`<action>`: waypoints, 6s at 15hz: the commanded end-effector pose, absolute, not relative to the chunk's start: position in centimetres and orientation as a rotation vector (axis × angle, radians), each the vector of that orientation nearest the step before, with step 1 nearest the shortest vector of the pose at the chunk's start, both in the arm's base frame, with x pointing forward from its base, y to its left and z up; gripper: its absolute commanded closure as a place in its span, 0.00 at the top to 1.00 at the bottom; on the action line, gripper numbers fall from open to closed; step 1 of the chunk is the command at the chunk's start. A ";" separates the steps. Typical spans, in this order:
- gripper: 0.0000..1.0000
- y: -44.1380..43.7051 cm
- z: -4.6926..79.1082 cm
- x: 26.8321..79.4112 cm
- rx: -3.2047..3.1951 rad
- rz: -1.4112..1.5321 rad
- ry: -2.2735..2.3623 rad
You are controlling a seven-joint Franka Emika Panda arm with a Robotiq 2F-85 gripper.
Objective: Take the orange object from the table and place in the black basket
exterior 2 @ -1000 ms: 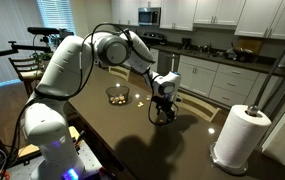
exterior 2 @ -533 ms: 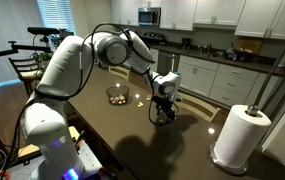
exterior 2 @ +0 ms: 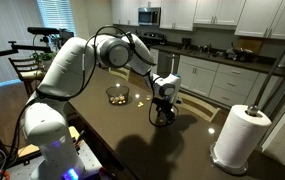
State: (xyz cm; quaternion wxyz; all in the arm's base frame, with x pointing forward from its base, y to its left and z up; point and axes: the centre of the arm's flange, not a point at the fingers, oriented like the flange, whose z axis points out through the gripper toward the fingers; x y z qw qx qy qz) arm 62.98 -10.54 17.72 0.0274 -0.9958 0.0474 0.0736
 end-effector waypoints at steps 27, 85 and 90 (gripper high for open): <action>0.04 -11.4 17.8 63.6 -3.027 0.435 0.227; 0.03 31.6 32.8 51.8 -2.789 0.184 -1.652; 0.40 30.7 33.1 52.9 -2.757 0.124 -1.681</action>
